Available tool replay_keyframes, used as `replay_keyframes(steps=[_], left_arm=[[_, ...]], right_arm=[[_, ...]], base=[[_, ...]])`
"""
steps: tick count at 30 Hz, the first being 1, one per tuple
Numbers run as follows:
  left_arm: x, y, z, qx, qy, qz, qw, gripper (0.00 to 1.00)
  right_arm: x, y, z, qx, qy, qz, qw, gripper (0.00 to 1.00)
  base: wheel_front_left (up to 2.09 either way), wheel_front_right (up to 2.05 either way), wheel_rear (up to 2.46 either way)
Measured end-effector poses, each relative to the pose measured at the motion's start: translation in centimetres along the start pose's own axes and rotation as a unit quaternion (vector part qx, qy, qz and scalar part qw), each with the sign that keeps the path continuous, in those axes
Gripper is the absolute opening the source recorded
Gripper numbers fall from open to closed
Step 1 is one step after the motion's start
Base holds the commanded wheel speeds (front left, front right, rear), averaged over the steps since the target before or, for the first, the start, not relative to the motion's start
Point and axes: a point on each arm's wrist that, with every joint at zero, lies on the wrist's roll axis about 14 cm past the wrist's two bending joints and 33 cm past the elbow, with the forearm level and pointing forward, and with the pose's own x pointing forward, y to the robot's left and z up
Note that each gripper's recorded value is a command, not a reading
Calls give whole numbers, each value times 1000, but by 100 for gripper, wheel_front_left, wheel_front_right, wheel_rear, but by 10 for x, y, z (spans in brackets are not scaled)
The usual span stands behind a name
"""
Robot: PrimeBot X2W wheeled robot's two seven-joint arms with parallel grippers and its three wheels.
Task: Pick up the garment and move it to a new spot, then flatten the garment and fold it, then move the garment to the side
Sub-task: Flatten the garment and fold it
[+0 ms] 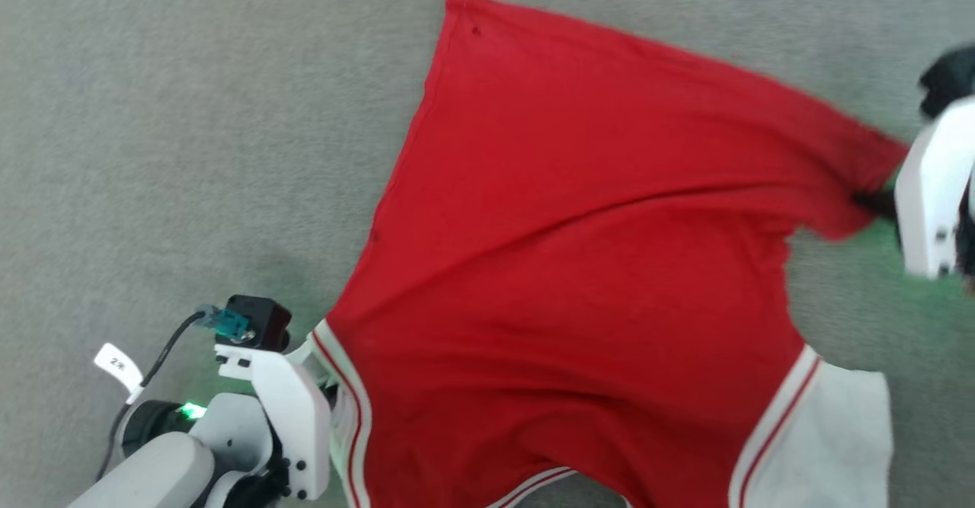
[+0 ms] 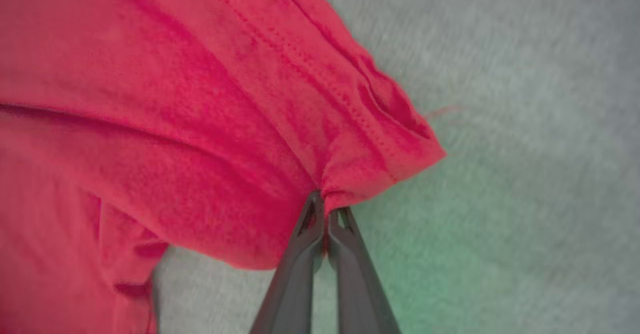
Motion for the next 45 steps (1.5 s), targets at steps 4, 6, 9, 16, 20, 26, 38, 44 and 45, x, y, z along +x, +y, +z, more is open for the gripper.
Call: replay_keyframes(steps=[4,6,9,16,20,26,38,44,45], left_arm=[[0,-3,4,18,3,0,1000,0],[0,-5,9,25,-2,-2,1000,0],[-1,-11,21,32,-16,-7,999,0],[0,-17,27,41,-22,-13,999,0],[1,-18,30,41,-24,-13,999,0],[0,-18,35,41,-34,-14,998,0],[-5,-19,38,27,-53,-17,998,0],[-8,-21,37,18,-62,-21,998,0],[-9,-21,37,16,-63,-22,998,0]], right_arm=[[-20,5,-40,13,15,15,1000,0],[-29,7,-61,18,23,17,999,0],[-41,15,-94,35,41,27,998,0],[-49,38,-166,97,83,42,991,0],[-42,38,-171,117,55,22,991,58],[-45,46,-161,110,27,25,993,100],[-111,28,-61,27,-155,-40,987,100],[-111,52,0,-32,-231,-14,972,100],[-107,57,9,-37,-236,-4,971,100]], base=[[0,0,0],[0,0,0],[0,0,0],[0,0,0],[0,0,0],[0,0,0],[0,0,0],[0,0,0],[0,0,0]])
